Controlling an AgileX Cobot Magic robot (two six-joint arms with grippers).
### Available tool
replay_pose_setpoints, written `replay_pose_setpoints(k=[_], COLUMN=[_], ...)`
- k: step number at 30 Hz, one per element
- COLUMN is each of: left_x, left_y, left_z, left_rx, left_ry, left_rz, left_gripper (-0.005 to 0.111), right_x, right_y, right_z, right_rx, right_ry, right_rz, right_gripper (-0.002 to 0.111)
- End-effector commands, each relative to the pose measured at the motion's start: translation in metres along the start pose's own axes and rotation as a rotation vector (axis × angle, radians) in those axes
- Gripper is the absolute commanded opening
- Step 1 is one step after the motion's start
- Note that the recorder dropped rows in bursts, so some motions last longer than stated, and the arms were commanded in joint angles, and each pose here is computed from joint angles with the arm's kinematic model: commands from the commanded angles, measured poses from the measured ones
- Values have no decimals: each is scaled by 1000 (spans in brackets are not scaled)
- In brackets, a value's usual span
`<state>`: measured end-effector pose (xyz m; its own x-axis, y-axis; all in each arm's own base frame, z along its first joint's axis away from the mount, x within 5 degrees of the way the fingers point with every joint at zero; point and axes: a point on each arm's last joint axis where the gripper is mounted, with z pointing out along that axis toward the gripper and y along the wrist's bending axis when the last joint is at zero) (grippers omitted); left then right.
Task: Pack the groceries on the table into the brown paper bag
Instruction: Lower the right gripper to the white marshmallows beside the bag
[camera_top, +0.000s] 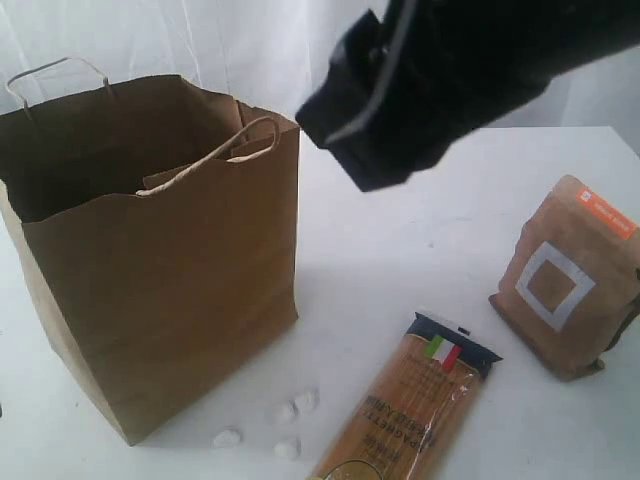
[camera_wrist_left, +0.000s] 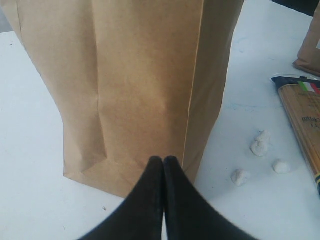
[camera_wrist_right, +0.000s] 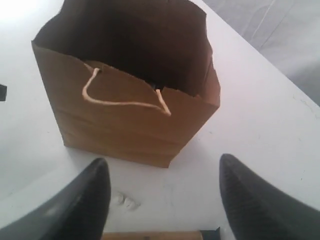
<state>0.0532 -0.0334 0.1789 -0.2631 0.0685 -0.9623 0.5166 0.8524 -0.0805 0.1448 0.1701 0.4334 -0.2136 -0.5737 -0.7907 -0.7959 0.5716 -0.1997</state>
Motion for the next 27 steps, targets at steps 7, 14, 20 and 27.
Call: replay_pose_setpoints(k=[7, 14, 20, 27], left_x=[0, 0, 0, 0], left_y=[0, 0, 0, 0], left_z=[0, 0, 0, 0], left_rx=[-1, -1, -1, -1], left_ry=[-6, -6, -6, -6], left_rz=[-7, -7, -7, -7], left_gripper=[0, 0, 0, 0], right_x=[60, 100, 107, 98], right_y=[10, 24, 35, 46], right_z=[-10, 21, 50, 92], right_rx=[-6, -71, -147, -230], right_ry=[59, 172, 149, 74], right_rz=[-9, -35, -101, -101], right_gripper=[58, 49, 49, 49])
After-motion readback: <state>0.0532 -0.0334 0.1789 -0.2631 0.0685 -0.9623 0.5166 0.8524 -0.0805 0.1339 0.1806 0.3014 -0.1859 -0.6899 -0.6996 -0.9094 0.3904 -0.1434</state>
